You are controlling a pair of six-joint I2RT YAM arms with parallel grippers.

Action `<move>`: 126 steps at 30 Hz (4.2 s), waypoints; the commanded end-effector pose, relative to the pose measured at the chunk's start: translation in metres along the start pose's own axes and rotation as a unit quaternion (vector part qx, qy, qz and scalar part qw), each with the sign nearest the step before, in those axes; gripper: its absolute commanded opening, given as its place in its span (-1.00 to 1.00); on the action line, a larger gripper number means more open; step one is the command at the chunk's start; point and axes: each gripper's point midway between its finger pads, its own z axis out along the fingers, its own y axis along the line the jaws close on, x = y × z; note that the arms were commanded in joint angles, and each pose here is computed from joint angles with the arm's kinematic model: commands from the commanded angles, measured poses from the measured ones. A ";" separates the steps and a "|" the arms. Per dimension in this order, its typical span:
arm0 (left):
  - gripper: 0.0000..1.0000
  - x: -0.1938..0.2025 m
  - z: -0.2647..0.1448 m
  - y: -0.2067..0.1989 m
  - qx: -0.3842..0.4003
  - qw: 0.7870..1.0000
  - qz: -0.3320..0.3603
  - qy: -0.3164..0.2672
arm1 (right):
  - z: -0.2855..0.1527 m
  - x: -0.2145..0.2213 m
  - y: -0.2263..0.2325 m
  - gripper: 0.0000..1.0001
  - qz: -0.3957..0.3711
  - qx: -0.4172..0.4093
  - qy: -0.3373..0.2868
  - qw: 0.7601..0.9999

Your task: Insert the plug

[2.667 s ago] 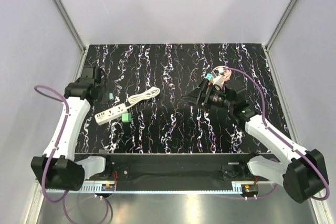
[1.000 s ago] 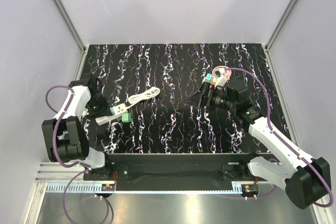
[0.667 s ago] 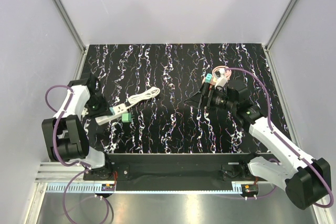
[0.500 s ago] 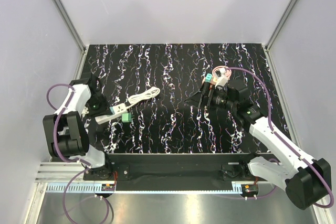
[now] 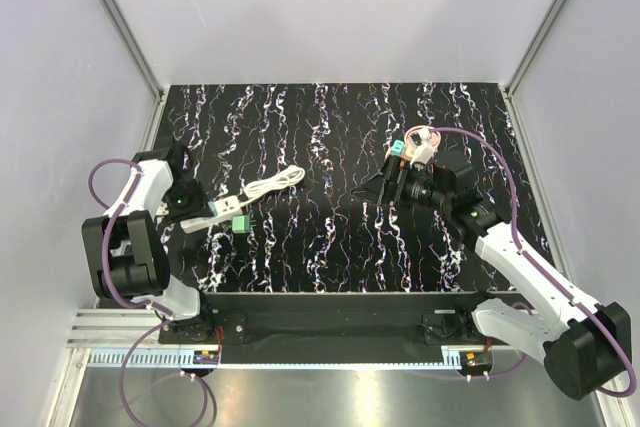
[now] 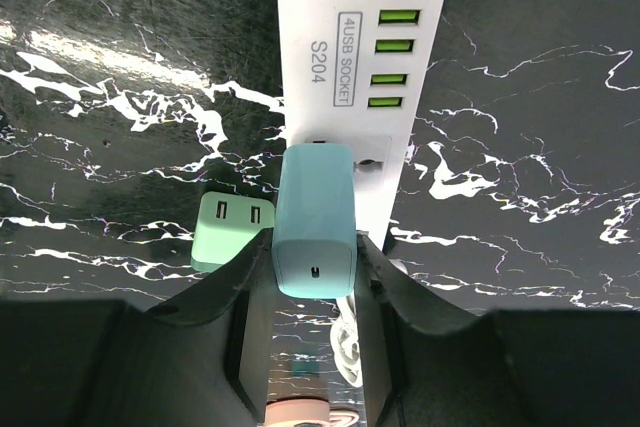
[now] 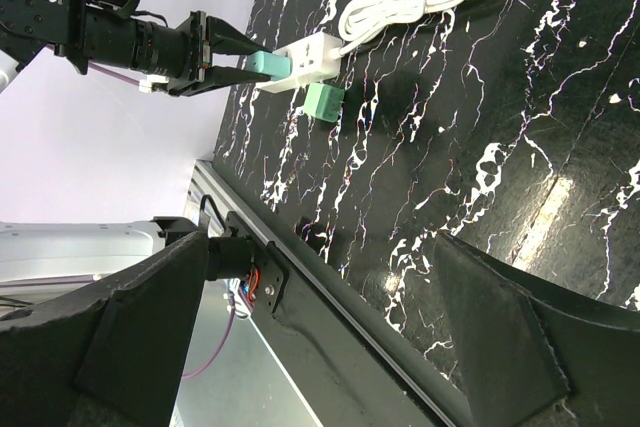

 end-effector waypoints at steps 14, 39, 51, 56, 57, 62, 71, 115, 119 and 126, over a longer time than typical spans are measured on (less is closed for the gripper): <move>-1.00 -0.009 0.064 0.046 -0.113 0.993 0.007 -0.022 | -0.003 -0.015 0.010 0.99 -0.020 -0.005 -0.026 0.999; -1.00 -0.024 0.087 0.066 -0.106 0.992 0.044 -0.061 | -0.004 -0.014 0.005 0.99 -0.024 0.007 -0.026 0.999; -1.00 -0.017 0.078 0.057 -0.120 0.984 0.083 -0.104 | -0.010 -0.014 0.008 1.00 -0.029 0.003 -0.031 0.999; -0.97 -0.009 0.066 0.038 -0.089 0.986 0.114 -0.086 | -0.013 -0.014 0.010 0.99 -0.033 0.003 -0.033 0.999; -0.85 -0.007 0.062 0.035 -0.081 0.986 0.121 -0.082 | -0.013 -0.014 0.010 0.99 -0.033 0.003 -0.033 0.999; 0.20 -0.003 0.025 0.011 -0.024 0.987 0.140 -0.078 | -0.016 -0.016 0.013 0.99 -0.033 0.002 -0.040 0.999; 0.73 -0.003 -0.009 0.004 -0.009 0.981 0.179 -0.080 | -0.015 -0.014 0.012 0.99 -0.023 0.001 -0.036 0.999; 0.93 0.014 -0.138 -0.055 0.530 0.750 0.381 0.104 | 0.294 0.151 0.038 0.92 -0.489 -0.197 0.124 0.841; 0.90 0.013 -0.141 -0.057 0.533 0.748 0.382 0.102 | 0.303 0.158 0.031 0.90 -0.505 -0.193 0.115 0.834; 0.85 0.015 -0.136 -0.054 0.532 0.742 0.394 0.105 | 0.311 0.167 0.023 0.88 -0.523 -0.206 0.117 0.819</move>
